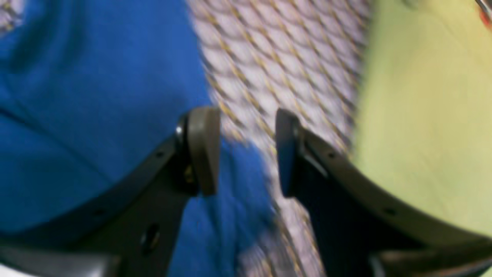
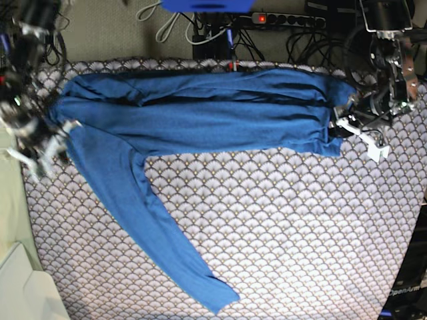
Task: Fold the T-shirt properly
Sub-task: 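Move the right gripper to the sleeve nearest it and grasp it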
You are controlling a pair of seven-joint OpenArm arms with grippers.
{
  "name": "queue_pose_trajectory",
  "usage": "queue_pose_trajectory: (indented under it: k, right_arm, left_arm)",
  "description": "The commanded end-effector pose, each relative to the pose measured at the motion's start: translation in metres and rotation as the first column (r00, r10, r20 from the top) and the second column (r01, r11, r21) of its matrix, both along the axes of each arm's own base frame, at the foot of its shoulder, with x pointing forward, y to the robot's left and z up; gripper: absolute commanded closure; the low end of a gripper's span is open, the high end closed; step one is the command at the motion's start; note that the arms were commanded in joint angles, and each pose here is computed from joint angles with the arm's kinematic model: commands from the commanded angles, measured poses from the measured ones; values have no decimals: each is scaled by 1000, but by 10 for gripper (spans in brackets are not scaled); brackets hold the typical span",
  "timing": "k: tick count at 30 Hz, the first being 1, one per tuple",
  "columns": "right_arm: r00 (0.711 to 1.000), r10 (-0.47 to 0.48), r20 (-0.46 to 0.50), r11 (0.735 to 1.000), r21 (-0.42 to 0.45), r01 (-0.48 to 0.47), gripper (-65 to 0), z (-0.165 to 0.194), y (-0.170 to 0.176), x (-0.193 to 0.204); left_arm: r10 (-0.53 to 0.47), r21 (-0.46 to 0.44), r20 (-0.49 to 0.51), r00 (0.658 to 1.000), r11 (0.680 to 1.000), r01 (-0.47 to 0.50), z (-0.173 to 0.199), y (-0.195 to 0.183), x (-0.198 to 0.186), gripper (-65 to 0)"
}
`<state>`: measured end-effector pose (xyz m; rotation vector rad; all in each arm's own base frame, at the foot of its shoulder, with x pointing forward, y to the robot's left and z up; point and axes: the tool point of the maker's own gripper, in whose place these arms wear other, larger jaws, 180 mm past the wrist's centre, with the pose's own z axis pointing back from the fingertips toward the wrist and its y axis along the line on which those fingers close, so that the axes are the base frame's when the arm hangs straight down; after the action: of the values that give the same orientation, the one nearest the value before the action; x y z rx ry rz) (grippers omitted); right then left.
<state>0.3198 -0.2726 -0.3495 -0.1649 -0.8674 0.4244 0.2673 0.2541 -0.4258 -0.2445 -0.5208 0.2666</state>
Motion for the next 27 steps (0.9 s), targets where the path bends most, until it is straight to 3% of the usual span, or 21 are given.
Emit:
queue_pose_trajectory:
  k: [1,6,13,19,27]
  right_arm:
    - [999,14,51,999,-34,-12,-252,20,-2,24]
    - [996,82,30,996,-28,-81,-252,28,41,103]
    - [995,101,-21,989,115,-98,-248,24,77,181]
    - [990,137,26,955,261,-139,-248,2,99,190]
    - [991,127,41,927,349,-133,-248,-20,102,182]
  left_arm:
    - [2,35,-45,999,999,0,-2,11,-8,-337]
    - [1,38,-48,999,999,1,-2,12,-9,-337]
    - [5,35,-41,999,999,-4,-3,11,-8,-337]
    - [4,36,-33,999,999,-3,-1,10,-6,-337]
    - [5,39,-31,999,999,-4,0,12,-5,-337]
